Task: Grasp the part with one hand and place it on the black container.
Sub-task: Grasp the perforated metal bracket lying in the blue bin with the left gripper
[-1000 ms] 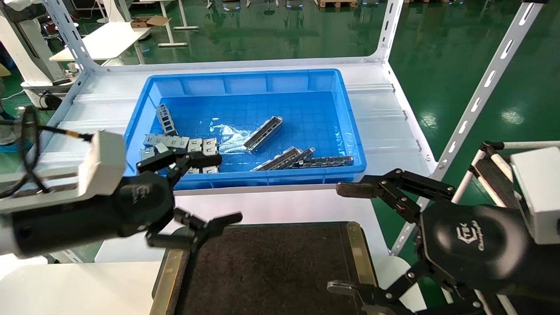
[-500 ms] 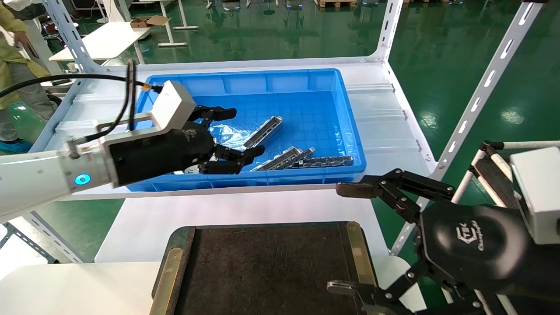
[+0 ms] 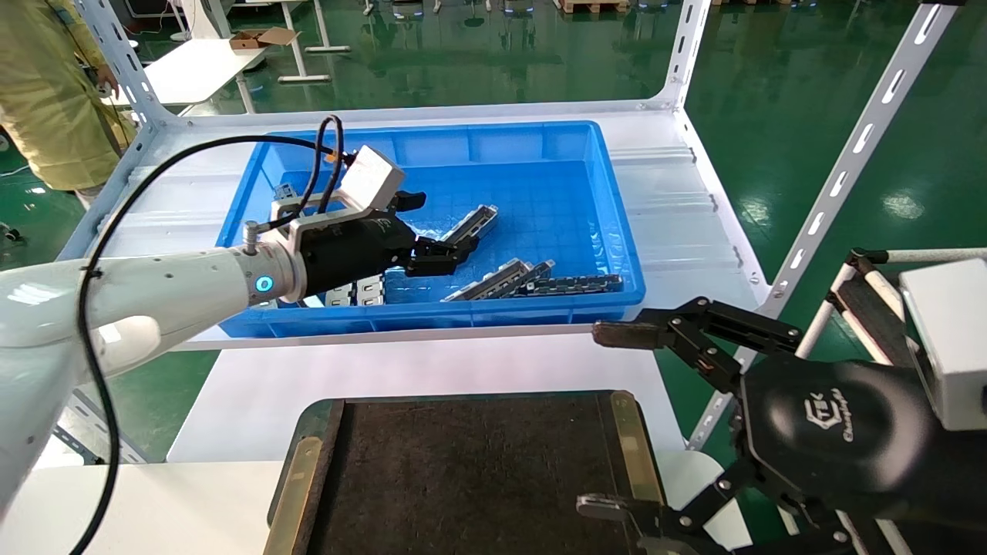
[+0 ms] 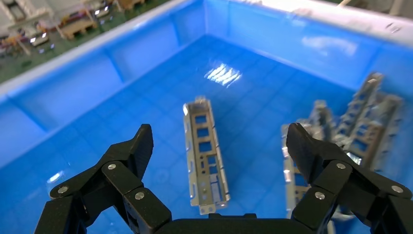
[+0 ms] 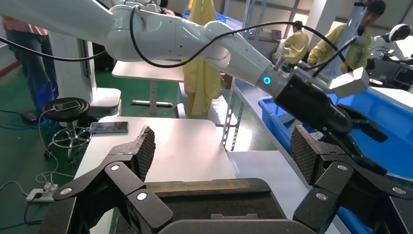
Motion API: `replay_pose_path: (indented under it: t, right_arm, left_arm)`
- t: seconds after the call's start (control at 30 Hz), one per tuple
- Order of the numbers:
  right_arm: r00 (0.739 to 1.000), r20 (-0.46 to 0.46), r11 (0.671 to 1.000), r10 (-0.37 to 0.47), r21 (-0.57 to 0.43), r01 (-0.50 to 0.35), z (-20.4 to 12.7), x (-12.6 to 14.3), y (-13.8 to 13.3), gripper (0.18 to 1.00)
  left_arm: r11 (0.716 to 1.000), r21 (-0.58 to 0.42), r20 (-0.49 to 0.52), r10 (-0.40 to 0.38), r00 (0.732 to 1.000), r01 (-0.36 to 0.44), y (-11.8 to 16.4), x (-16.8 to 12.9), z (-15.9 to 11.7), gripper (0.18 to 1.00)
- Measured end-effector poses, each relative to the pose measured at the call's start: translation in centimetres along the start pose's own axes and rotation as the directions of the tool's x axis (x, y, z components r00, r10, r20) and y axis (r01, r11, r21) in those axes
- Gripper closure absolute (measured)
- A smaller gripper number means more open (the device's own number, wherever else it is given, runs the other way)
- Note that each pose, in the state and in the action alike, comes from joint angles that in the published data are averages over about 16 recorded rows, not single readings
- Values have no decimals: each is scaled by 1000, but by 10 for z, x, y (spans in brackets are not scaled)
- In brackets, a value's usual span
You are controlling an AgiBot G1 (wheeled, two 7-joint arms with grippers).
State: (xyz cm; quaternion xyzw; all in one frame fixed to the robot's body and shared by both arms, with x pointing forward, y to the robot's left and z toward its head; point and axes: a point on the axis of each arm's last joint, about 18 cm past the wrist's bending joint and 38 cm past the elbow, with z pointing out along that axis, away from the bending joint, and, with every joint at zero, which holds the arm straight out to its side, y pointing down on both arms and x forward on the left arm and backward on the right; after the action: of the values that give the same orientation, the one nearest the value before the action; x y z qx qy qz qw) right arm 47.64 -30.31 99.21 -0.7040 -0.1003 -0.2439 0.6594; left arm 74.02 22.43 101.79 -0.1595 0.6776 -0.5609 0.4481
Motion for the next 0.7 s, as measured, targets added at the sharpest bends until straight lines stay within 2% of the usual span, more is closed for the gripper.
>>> replay_pose_path:
  t: [0.33,0.7]
  right_arm:
    - [1000,0,1000,0,0,0,0,0,0,181]
    - [1000,0,1000,0,0,0,0,0,0,231]
  left_arm:
    - [998,-55,38,-23,999,25,8,5,31,184]
    - [996,-86,68,-22,997,27,17,7,41,214]
